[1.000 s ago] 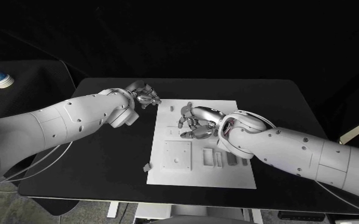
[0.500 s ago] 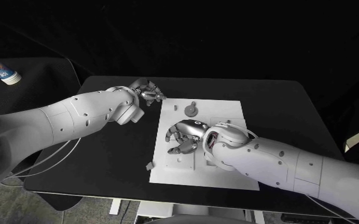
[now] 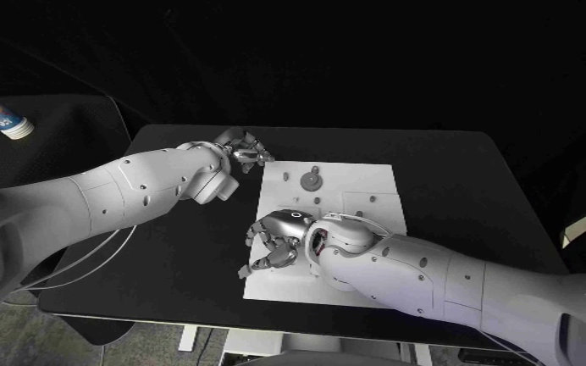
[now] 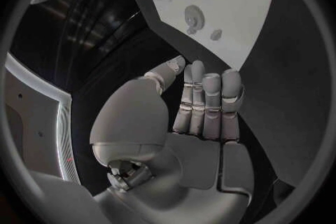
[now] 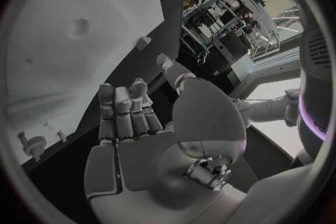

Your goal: Assemble the parts on the task board

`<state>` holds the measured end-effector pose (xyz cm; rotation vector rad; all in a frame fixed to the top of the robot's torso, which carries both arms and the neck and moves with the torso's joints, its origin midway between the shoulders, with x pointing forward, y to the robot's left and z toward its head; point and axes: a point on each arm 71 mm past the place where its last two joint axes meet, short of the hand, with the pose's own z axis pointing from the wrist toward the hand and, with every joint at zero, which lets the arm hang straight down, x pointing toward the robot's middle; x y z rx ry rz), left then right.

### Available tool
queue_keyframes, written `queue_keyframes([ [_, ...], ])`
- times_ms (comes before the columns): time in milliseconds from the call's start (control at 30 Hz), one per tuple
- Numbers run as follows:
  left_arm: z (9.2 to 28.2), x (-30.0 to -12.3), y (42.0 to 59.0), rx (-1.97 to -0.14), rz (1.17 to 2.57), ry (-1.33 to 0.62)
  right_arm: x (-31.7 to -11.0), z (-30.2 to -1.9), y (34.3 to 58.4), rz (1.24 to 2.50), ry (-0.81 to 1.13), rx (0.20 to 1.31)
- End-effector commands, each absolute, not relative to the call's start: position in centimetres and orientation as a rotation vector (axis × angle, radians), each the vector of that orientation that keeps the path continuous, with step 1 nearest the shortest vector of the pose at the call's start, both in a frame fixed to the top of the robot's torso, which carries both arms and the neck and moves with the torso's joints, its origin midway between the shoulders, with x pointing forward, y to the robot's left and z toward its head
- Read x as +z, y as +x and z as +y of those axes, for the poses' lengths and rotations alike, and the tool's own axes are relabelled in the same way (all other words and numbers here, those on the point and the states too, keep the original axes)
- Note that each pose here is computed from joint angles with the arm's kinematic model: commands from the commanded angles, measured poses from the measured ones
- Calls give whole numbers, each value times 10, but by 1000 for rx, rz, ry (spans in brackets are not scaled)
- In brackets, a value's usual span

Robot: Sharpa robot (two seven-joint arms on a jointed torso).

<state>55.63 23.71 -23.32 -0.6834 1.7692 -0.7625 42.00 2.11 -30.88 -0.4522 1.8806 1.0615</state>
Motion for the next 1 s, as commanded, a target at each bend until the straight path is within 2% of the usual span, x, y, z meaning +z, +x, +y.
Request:
queue_keyframes([
  [33,234,-232,557,-772,1758,-690,-311,26,417,1896,-497,1054],
  [233,232,-232,557,-773,1759,-690,-314,33,415,1902,-517,1054],
  [667,228,-232,557,-774,1761,-690,-333,43,406,1943,-567,1019],
  [1000,227,-232,557,-774,1761,-690,-336,44,406,1928,-563,999],
])
